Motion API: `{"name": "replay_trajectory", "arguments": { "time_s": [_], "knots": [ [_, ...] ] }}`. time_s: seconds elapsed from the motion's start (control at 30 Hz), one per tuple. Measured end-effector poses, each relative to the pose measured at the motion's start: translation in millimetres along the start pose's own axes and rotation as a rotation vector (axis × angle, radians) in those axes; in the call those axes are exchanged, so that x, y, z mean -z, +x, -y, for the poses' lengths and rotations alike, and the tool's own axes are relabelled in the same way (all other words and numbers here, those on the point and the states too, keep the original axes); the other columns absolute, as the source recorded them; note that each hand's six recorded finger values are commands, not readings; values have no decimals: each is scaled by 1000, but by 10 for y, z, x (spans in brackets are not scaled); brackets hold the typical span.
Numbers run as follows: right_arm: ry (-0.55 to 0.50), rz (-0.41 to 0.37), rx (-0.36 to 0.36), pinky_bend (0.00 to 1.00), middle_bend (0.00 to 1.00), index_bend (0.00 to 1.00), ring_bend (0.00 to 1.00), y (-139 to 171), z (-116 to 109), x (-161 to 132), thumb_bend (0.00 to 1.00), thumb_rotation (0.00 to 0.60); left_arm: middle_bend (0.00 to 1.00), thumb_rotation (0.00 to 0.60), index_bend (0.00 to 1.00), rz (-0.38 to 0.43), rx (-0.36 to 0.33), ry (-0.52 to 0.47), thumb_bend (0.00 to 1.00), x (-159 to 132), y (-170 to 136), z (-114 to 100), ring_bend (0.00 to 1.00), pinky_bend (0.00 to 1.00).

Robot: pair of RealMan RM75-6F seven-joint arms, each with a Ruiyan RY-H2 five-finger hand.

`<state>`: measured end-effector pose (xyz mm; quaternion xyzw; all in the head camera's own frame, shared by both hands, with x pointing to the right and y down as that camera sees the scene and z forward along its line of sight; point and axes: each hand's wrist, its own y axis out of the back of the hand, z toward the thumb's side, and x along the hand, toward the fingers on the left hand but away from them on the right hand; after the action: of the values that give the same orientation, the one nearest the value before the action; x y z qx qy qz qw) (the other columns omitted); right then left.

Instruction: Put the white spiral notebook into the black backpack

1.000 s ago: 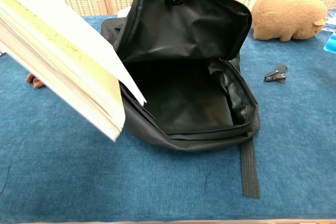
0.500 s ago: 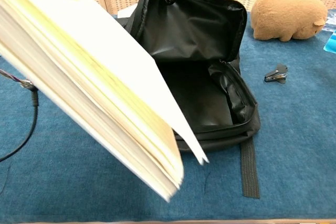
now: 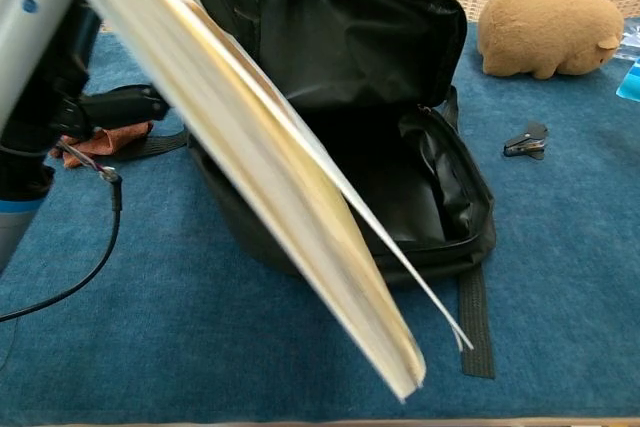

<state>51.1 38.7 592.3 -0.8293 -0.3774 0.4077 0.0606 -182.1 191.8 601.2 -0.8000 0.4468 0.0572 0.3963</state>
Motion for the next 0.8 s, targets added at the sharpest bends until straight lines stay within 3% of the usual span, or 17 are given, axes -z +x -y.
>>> {"name": "replay_trajectory", "arguments": {
  "time_s": [0.3, 0.8],
  "knots": [
    [-8, -25, -12, 600, 486, 539, 392, 75, -25, -122, 626, 600, 500, 600, 879, 27, 111, 58, 708, 120, 47, 285, 284, 337],
    [-23, -53, -36, 600, 487, 540, 392, 190, -29, -186, 634, 600, 500, 600, 880, 51, 295, 181, 707, 287, -141, 435, 286, 340]
  ]
}}
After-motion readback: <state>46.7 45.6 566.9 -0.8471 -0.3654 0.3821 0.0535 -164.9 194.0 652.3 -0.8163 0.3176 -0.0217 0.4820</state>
